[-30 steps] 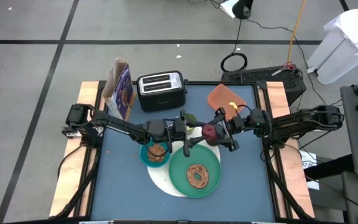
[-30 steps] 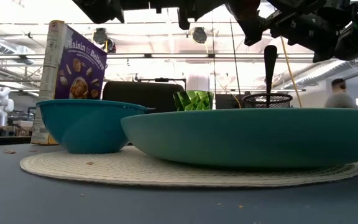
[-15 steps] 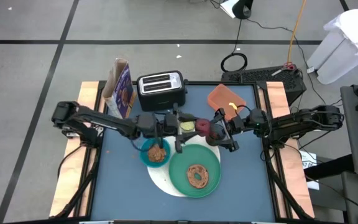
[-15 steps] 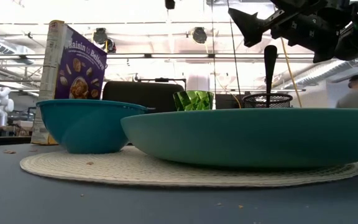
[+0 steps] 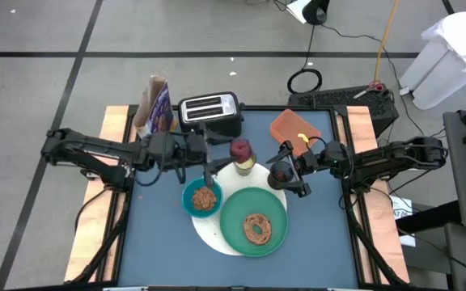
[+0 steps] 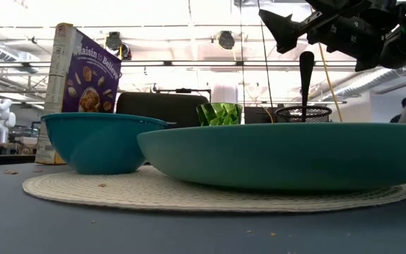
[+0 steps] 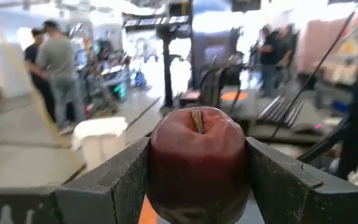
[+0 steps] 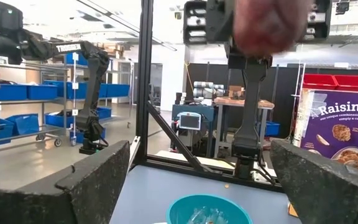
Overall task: Arrange a breakfast setting
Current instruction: Put the red apple on the white mat
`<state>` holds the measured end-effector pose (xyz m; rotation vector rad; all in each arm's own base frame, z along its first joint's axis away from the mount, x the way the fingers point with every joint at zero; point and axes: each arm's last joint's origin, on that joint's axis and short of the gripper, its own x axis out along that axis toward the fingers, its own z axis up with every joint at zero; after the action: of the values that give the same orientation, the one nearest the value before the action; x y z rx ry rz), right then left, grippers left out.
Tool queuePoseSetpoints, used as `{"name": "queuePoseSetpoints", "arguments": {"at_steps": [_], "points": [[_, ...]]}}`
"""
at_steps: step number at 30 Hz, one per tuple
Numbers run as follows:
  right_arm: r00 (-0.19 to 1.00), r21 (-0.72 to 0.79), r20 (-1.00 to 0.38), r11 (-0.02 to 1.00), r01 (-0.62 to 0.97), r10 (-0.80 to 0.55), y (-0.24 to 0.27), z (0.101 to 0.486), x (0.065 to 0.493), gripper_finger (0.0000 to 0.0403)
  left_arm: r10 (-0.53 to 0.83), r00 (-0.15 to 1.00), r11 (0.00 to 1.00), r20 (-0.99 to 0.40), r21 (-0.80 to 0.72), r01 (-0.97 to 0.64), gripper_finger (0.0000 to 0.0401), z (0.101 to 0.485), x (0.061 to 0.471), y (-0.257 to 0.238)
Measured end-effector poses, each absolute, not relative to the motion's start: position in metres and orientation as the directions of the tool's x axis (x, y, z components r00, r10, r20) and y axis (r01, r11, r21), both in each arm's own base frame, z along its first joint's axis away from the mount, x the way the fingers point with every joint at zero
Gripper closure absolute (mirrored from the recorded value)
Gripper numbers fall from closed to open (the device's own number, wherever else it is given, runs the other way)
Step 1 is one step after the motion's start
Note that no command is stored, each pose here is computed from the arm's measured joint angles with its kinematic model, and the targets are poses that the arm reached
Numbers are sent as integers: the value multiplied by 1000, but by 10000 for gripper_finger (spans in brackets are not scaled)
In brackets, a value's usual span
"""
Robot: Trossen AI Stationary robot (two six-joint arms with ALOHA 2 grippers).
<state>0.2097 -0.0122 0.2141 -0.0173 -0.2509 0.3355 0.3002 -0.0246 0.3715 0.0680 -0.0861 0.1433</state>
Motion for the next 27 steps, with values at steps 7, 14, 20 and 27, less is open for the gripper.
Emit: {"name": "queuePoseSetpoints", "arguments": {"at_steps": [7, 14, 20, 27], "points": [[914, -58, 241, 945, -323, 327, -12, 214, 210, 23, 245, 970, 967, 5, 70, -244, 158, 365, 297, -23], [914, -58, 241, 945, -323, 327, -12, 214, 210, 23, 301, 952, 952, -59, 65, -298, 158, 359, 296, -22], [914, -59, 241, 945, -323, 327, -12, 214, 210, 23, 317, 942, 948, -108, 66, -312, 158, 349, 295, -27], [914, -58, 241, 945, -323, 327, -12, 214, 210, 23, 410, 912, 912, -32, -23, -411, 158, 299, 278, -29]]}}
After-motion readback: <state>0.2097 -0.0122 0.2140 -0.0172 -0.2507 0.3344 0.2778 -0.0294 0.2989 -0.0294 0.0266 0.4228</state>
